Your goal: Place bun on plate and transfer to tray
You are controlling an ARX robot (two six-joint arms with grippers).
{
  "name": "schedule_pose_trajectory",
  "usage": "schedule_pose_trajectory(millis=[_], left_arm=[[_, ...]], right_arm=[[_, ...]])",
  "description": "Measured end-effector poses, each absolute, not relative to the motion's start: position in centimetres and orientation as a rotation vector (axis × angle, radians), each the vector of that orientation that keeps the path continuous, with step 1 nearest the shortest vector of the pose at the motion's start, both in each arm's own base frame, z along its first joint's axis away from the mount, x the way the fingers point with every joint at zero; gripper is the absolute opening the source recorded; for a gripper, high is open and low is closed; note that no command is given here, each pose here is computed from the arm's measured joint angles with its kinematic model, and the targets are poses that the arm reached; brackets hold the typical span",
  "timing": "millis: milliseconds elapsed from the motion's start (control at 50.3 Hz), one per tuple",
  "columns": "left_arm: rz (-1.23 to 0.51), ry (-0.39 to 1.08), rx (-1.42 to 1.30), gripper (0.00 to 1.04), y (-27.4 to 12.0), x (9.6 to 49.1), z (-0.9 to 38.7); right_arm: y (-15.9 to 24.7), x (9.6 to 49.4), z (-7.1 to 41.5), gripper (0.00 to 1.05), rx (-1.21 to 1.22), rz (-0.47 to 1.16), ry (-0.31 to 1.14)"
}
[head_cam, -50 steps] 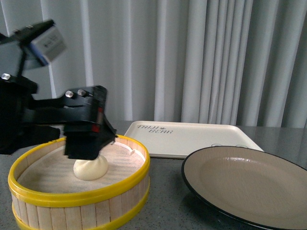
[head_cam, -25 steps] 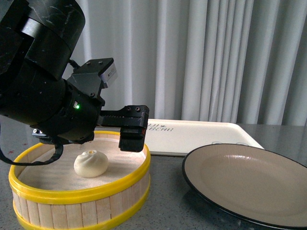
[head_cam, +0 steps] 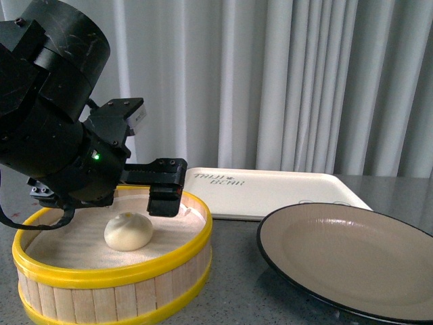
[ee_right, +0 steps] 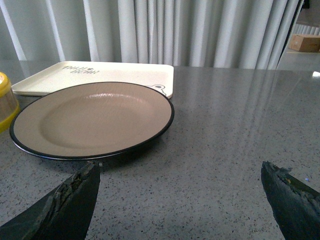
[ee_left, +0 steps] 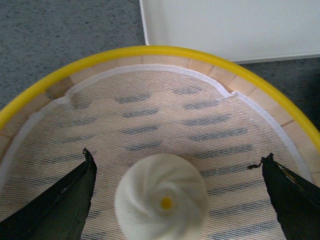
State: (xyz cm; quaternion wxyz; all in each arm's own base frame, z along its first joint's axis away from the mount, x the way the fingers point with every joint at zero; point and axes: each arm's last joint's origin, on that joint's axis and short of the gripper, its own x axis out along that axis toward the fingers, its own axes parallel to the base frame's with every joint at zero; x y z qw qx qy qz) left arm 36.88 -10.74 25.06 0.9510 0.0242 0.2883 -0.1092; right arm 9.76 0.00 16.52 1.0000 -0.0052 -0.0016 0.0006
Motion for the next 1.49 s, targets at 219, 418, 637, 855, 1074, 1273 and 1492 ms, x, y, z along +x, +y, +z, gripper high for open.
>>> schedule_pose_trajectory(millis=[219,418,637,855,1074,1273,1492], left_arm=[[-0.207,0.623,0.053,0.98,-9.8,37.5,24.4],[-0.207,0.633,0.085,0.98,-9.8,37.6,23.7],[-0.209,0.647,0.105,0.98,-10.2,37.4,23.2],[-0.221,0.599,0.150,0.71,-10.6,37.3,22.7],[-0.283,0.570,0.140,0.38,-11.0,36.5,23.4],[-0.333,0.511,0.115,0.10,-11.2,36.0,25.1],[-0.542,0.389,0.094,0.05,-15.6,35.0,27.0]], right_arm=[[0.0,9.8,16.5,0.96,-0.010,0.001,-0.003],[0.0,9.8,16.5,0.96,-0.010,0.001,-0.003],[0.0,9.8,16.5,0.96,-0.010,0.001,-0.003],[0.0,9.8,16.5,0.96,-0.010,0.001,-0.003],[0.0,9.8,16.5,0.96,-0.010,0.001,-0.003],[0.0,9.8,16.5,0.96,-0.010,0.001,-0.003],[0.0,9.8,16.5,0.96,-0.010,0.001,-0.003]])
